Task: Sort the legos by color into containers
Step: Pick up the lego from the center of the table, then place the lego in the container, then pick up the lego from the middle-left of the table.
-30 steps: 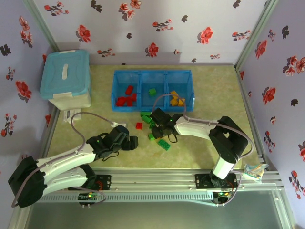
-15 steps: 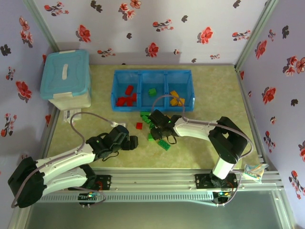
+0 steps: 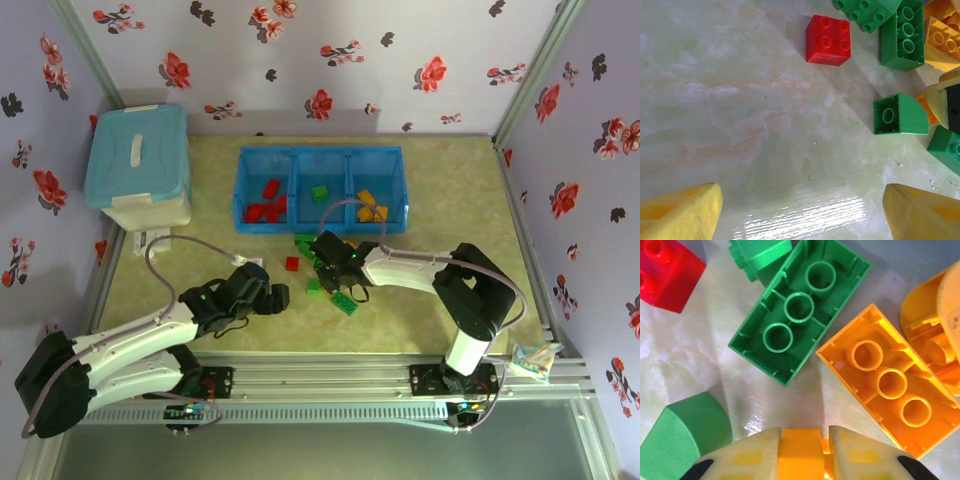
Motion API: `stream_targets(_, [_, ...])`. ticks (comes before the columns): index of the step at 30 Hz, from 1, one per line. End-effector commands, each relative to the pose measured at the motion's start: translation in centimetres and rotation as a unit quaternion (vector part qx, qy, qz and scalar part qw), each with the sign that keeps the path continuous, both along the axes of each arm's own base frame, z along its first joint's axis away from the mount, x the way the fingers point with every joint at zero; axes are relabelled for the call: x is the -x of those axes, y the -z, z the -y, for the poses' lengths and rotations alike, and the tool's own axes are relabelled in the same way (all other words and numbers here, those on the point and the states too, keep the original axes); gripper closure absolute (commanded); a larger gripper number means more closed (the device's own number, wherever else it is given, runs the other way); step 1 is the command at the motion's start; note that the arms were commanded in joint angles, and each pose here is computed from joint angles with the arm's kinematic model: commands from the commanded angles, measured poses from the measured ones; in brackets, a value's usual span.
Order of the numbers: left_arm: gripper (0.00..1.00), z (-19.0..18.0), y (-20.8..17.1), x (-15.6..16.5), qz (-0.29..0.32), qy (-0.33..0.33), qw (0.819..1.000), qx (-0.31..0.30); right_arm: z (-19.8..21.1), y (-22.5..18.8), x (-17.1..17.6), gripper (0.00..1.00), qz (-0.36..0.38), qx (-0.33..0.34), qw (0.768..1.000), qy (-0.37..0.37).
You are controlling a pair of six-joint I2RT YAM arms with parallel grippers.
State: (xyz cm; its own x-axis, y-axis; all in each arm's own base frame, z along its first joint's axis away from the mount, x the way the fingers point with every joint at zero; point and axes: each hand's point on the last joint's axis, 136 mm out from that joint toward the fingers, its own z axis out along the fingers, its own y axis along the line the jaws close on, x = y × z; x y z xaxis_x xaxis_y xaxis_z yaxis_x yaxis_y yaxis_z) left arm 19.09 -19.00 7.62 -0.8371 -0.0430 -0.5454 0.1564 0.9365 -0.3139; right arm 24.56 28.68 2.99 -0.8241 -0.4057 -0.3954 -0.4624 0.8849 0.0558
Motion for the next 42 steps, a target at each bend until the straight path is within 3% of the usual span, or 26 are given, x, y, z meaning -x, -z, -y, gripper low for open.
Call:
stream_targets(1, [0.16,-0.4,0.1,0.0,0.008,-0.004,1.0,-0.007,1.2,-0.1,0.4,0.79,0.001,0.032,0.999,-0.001])
stream_targets(7, [0.16,-0.4,0.0,0.0,0.008,-0.003,1.0,-0.009,2.2,-5.5,-2.2,0.8,0.065,0.031,0.997,0.006])
stream_targets(15, [0.16,-0.4,-0.4,0.0,0.01,0.0,1.0,-0.006,7.2,-11.1,-8.5,0.79,0.1,-0.012,0.991,0.087])
stream_targets(21, [0.16,0.1,-0.8,0.0,0.009,0.007,1.0,-0.002,10.8,-11.4,-13.8,0.79,0.089,-0.028,0.984,0.152])
stream_targets(29, [0.16,1.2,-0.9,0.3,0.007,0.019,1.0,0.001,11.8,-9.7,-18.1,0.78,0.064,-0.024,0.981,0.179])
stream_targets(31, [0.16,1.5,-0.9,0.4,0.006,0.021,1.0,0.002,11.9,-9.5,-18.7,0.72,0.065,-0.024,0.98,0.187])
stream_targets(32, [0.16,1.6,-0.8,0.5,0.006,0.023,1.0,0.003,11.9,-9.7,-19.0,0.62,0.069,-0.028,0.979,0.19])
stream_targets(33, [0.16,1.7,-0.8,0.5,0.006,0.023,1.0,0.003,11.6,-10.1,-19.2,0.45,0.075,-0.039,0.978,0.189])
stream_targets(34, [0.16,1.7,-0.8,0.5,0.006,0.023,1.0,0.004,11.3,-10.4,-19.2,0.35,0.08,-0.05,0.978,0.186])
stream_targets(35, [0.16,1.8,-0.8,0.5,0.006,0.024,1.0,0.004,11.1,-10.8,-19.3,0.31,0.085,-0.06,0.977,0.185])
stream_targets(42, [0.16,3.0,-1.5,0.6,0.009,0.043,0.999,0.004,11.4,-13.0,-16.8,0.3,0.104,-0.091,0.973,0.184])
